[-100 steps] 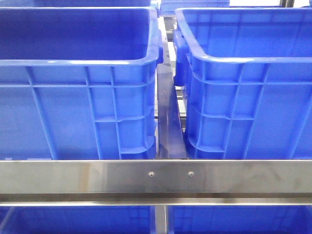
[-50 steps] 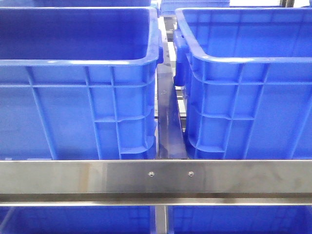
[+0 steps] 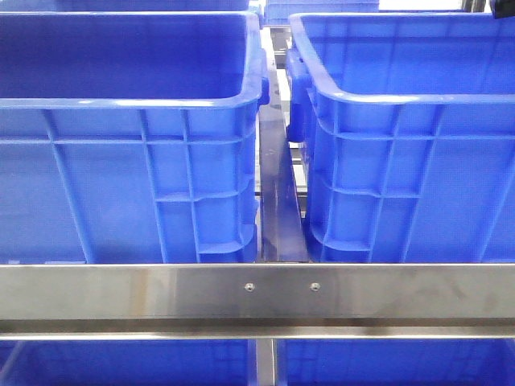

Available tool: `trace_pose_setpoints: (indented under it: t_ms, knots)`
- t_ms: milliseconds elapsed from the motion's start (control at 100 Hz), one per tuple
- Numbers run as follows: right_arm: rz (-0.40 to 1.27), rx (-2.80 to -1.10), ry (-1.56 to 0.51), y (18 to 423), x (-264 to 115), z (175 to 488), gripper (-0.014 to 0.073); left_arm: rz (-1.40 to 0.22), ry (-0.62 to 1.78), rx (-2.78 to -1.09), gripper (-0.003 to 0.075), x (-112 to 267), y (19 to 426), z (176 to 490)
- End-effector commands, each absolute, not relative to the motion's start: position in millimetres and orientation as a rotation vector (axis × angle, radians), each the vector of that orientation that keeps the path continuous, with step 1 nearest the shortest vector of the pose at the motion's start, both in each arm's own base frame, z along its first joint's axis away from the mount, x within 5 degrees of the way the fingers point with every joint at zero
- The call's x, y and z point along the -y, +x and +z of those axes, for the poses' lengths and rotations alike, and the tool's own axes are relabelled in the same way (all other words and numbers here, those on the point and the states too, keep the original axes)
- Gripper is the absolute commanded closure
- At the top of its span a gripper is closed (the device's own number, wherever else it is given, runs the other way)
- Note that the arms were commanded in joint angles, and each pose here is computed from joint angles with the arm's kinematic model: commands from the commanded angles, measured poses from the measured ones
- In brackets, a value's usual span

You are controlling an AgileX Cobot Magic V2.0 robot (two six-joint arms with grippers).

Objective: Pick red and yellow buttons and place in box
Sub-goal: 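Grasp the red button with the right gripper, release the left gripper, then carry the red button with the right gripper over the empty bin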

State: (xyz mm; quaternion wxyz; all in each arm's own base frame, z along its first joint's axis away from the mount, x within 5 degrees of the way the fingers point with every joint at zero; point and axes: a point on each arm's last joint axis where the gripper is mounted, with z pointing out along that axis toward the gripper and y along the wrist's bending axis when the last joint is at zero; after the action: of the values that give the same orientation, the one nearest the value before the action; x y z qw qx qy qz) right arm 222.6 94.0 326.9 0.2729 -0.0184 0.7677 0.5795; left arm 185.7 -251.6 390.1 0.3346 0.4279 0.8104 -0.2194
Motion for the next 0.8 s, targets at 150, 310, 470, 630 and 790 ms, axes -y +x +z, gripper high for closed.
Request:
trace_pose_setpoints:
  t_ms: [150, 310, 470, 630, 790]
  knots:
    - [1.631, -1.959, -0.091, 219.3, -95.7, 346.6, 0.0516, -0.636, 1.059, -2.009, 0.0739, 247.5, 179.3, 415.4]
    - [1.631, -1.959, -0.091, 219.3, -95.7, 346.6, 0.0517, -0.636, 1.059, -2.009, 0.0704, 247.5, 179.3, 415.4]
    - [1.63, -1.958, -0.093, 219.3, -95.7, 346.6, 0.0517, -0.636, 1.059, -2.009, 0.0483, 247.5, 179.3, 415.4]
    - [1.624, -1.955, -0.099, 219.4, -95.5, 346.6, 0.0517, -0.636, 1.059, -2.009, 0.0286, 247.5, 179.3, 415.4]
    - [1.6, -1.952, -0.089, 221.1, -94.7, 346.1, 0.0517, -0.634, 1.064, -2.016, 0.0258, 247.2, 179.0, 414.8]
